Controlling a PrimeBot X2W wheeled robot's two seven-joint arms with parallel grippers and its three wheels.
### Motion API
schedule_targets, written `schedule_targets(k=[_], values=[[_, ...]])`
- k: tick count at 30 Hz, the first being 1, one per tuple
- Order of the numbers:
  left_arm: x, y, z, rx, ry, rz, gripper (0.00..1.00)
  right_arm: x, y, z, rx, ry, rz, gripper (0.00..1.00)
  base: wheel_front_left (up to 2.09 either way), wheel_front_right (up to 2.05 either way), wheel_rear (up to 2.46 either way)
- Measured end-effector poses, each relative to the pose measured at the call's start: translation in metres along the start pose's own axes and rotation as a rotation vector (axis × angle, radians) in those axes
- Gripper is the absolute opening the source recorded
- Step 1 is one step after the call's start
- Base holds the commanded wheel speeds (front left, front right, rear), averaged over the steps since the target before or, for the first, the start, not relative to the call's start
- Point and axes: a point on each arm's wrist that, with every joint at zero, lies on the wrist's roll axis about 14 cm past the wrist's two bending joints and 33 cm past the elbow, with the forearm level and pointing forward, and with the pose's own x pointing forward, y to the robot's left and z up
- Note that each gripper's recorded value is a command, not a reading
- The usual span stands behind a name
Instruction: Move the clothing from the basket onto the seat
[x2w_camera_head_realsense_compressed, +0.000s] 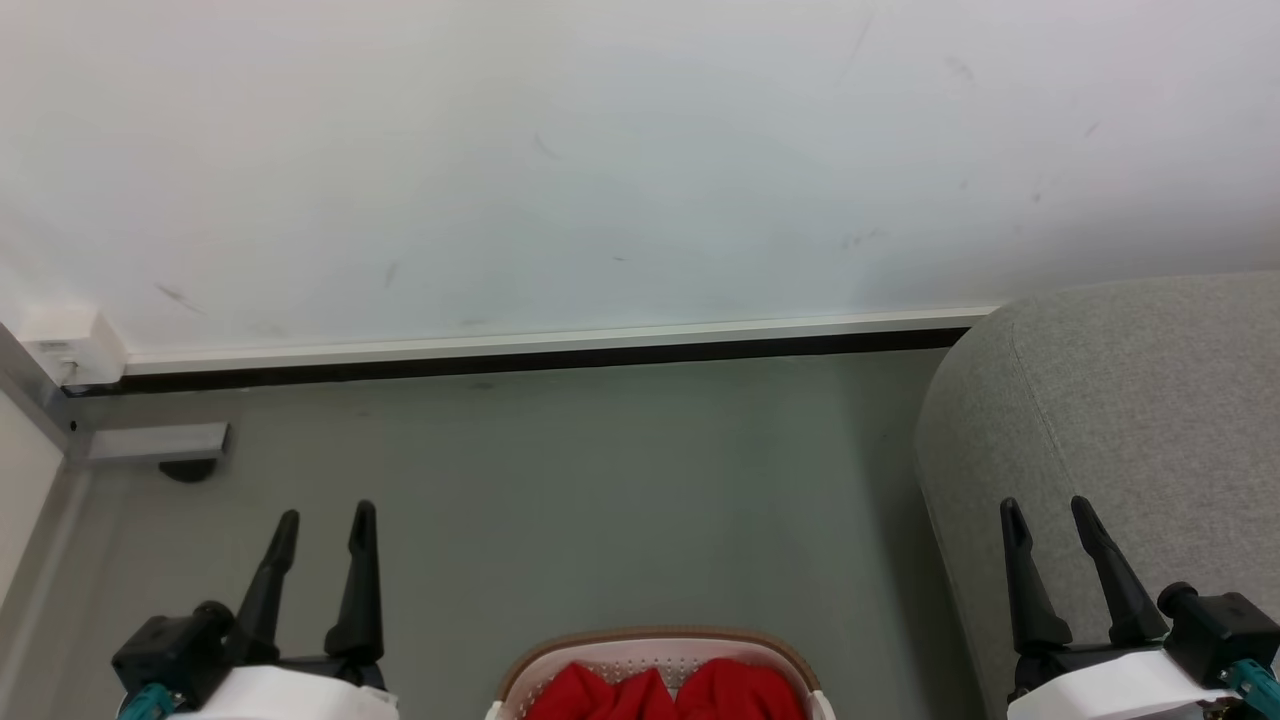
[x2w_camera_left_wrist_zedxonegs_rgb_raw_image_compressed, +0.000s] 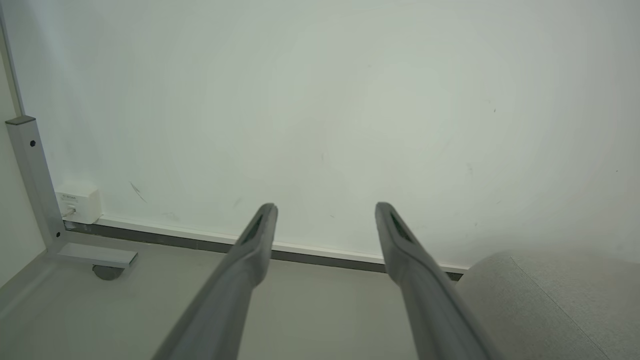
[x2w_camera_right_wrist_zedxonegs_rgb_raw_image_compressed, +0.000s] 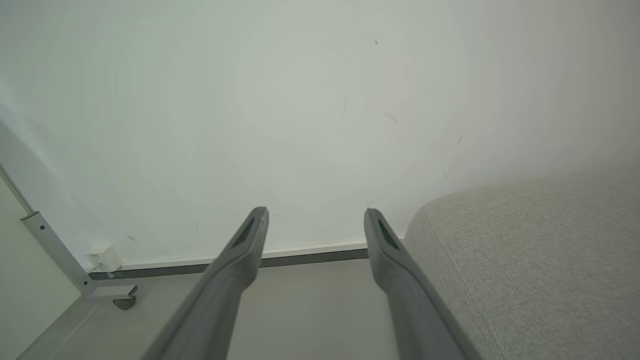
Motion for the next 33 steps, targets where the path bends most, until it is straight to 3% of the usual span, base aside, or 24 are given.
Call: schedule_targets(k=[33], values=[[0.001, -0.003, -0.009, 0.154, -0.004, -0.034, 1.00, 0.004, 0.015, -0.004, -0.192, 0.005, 0.053, 1.00, 0.00, 0.00, 0.00]])
